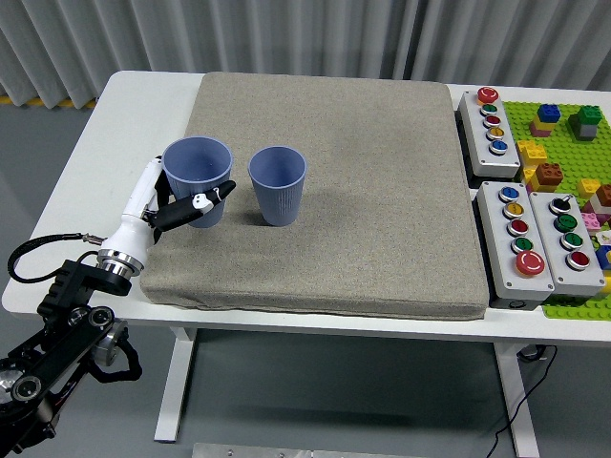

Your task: Pick cup pour cup place

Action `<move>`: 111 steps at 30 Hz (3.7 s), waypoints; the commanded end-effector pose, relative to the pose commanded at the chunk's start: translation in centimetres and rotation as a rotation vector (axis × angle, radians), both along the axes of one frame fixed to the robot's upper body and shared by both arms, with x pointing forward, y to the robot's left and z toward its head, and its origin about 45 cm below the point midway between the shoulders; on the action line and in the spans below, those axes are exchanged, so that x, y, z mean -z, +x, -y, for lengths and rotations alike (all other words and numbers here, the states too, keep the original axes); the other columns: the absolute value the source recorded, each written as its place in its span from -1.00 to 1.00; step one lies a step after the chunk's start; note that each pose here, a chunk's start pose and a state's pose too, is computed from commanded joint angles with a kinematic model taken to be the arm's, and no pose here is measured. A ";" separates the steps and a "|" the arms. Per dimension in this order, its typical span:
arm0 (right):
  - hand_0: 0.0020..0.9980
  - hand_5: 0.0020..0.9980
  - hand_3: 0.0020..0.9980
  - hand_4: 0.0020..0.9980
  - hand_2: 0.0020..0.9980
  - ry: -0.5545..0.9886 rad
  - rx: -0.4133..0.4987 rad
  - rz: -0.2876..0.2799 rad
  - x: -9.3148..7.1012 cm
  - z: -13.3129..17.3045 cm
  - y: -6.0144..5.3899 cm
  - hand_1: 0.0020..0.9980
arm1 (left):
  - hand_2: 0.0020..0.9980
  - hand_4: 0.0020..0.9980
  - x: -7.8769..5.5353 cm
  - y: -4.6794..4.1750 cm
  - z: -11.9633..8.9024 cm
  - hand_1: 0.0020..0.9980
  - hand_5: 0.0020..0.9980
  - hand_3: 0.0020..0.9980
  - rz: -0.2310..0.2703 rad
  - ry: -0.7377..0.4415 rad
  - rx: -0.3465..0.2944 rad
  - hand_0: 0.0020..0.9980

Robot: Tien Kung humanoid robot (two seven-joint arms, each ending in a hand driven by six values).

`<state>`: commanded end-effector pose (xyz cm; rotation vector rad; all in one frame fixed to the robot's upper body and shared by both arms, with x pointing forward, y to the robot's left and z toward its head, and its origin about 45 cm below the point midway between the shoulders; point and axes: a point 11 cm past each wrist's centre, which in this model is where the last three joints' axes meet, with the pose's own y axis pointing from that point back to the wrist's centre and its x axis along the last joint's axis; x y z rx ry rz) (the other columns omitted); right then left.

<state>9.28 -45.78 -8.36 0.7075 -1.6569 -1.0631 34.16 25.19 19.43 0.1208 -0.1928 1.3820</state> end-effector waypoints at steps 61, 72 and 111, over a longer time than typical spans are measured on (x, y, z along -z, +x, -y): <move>0.28 -1.00 0.16 -1.00 0.02 -0.009 0.014 0.029 -0.4 0.4 1.1 0.20 | -0.01 0.57 -8.5 7.57 3.1 -0.05 -0.63 0.01 0.283 0.995 0.179 -0.07; 0.28 -1.00 0.16 -1.00 0.02 -0.009 0.012 0.025 -0.4 0.4 1.0 0.20 | -0.01 0.57 -8.4 7.68 3.1 -0.05 -0.63 0.01 0.303 1.103 0.189 -0.07; 0.28 -1.00 0.16 -1.00 0.02 -0.009 0.016 0.031 -0.4 0.4 1.1 0.20 | -0.01 0.56 -9.2 8.19 3.2 -0.06 -0.59 0.01 0.362 1.278 0.190 -0.07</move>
